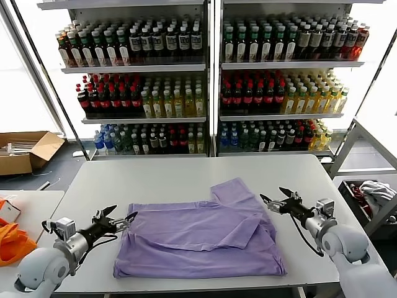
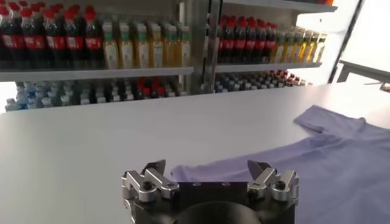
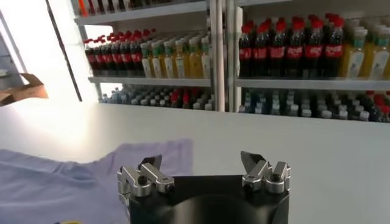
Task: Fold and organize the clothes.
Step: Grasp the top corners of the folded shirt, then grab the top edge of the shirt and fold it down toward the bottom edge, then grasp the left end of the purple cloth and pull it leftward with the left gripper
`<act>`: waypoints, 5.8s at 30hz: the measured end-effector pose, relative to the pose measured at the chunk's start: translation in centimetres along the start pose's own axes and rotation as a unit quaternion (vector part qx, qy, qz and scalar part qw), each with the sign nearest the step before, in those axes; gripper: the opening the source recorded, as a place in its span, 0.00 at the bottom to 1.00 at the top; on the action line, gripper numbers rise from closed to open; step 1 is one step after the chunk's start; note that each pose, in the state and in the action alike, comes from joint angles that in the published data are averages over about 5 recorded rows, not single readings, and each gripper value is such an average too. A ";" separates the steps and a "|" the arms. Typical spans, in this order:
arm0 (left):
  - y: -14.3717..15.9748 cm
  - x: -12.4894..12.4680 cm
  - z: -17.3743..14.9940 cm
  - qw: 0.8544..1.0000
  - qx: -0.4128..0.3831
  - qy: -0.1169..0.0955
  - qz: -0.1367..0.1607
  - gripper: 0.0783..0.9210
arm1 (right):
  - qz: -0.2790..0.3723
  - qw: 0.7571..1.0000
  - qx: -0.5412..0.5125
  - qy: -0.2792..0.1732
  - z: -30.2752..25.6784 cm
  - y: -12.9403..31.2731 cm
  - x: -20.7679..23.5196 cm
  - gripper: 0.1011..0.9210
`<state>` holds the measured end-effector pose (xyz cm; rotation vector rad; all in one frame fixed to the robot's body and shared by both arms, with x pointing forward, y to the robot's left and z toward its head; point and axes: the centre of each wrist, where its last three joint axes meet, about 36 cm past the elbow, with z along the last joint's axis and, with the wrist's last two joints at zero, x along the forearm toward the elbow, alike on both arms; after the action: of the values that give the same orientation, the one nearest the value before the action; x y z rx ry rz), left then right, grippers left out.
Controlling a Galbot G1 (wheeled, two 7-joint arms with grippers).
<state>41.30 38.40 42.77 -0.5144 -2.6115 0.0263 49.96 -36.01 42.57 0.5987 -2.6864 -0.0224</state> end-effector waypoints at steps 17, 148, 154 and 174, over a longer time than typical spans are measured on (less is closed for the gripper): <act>2.9 -6.5 -0.8 1.000 0.002 0.024 -0.004 0.88 | -0.019 0.999 -0.015 0.028 -1.5 0.3 -9.9 0.88; -12.3 9.7 6.1 0.990 0.025 -0.013 -0.135 0.88 | 0.133 0.982 0.008 -0.137 7.1 4.0 22.0 0.88; -14.1 8.6 6.8 0.987 0.039 -0.006 -0.158 0.88 | 0.145 0.978 0.007 -0.147 7.6 4.1 22.3 0.88; -18.9 6.5 9.1 0.975 0.077 0.036 -0.207 0.42 | 0.158 0.975 0.010 -0.157 7.8 3.9 22.2 0.88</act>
<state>25.19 23.87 39.60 0.0855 -2.5674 0.0710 26.95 -42.11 43.85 0.1761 -3.0621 -0.0042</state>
